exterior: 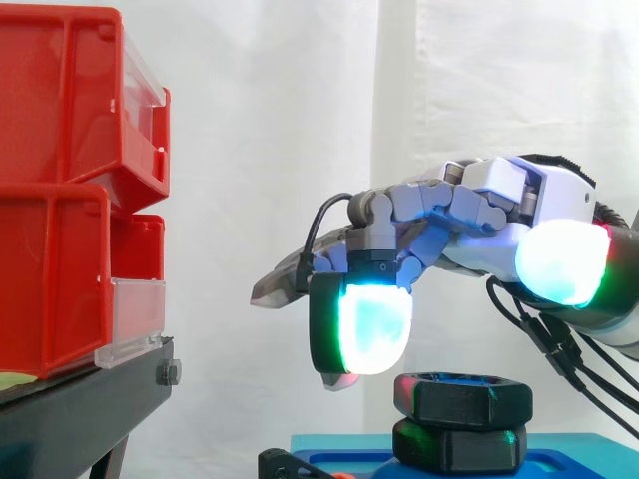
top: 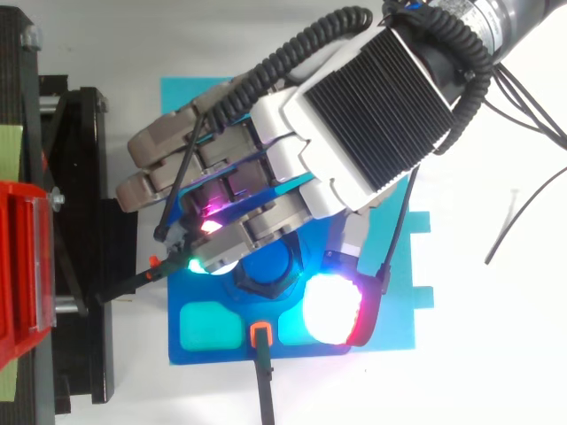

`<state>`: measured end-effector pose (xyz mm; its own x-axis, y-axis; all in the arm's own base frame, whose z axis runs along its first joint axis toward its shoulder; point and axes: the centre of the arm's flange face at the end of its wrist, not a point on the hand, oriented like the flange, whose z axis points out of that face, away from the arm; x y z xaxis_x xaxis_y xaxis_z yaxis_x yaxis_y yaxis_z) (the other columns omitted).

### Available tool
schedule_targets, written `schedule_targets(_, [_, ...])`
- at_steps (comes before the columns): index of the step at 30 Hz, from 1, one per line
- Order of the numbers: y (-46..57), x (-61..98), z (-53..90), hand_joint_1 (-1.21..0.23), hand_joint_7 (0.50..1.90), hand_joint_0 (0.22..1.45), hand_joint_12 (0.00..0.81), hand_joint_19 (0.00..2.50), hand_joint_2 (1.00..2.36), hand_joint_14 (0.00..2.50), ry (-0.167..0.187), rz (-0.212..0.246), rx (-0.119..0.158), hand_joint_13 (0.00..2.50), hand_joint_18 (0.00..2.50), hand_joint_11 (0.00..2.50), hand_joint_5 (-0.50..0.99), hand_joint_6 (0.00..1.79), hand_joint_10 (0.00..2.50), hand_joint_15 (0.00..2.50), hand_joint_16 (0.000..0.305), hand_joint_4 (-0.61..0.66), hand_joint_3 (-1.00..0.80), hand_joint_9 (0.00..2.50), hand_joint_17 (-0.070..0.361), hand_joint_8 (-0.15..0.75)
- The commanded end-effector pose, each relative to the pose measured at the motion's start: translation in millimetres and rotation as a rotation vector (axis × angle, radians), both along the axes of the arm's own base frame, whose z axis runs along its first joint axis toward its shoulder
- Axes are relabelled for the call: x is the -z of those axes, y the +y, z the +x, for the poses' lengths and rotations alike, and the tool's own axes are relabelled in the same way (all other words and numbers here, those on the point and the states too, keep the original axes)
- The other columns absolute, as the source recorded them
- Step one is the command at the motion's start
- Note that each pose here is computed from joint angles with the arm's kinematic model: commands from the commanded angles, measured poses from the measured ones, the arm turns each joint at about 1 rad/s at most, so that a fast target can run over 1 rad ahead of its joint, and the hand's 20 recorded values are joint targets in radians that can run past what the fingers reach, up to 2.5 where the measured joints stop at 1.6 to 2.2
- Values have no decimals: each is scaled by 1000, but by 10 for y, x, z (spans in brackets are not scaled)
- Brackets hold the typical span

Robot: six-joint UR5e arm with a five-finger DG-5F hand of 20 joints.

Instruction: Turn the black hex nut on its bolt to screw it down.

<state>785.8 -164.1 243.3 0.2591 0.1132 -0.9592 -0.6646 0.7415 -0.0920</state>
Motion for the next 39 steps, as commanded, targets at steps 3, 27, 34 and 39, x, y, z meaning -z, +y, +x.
schedule_targets(3, [-53,-5,-10,-158,1308,445,393,248,1000,4,-7,-3,3,618,585,226,-44,502,7,112,56,266,-500,1034,127,315])
schedule_targets(27, [104,-206,54,-469,1067,402,413,238,1000,3,42,10,-27,575,568,220,-92,503,6,112,62,339,-500,935,140,320])
schedule_targets(34, [141,-460,55,-380,1058,391,419,235,1000,3,86,-43,-8,574,568,207,-91,503,5,109,64,345,-500,937,143,326])
schedule_targets(39, [198,-570,18,-276,1074,393,418,237,1000,3,137,-84,8,572,562,204,-78,503,5,106,64,334,-500,944,143,323])
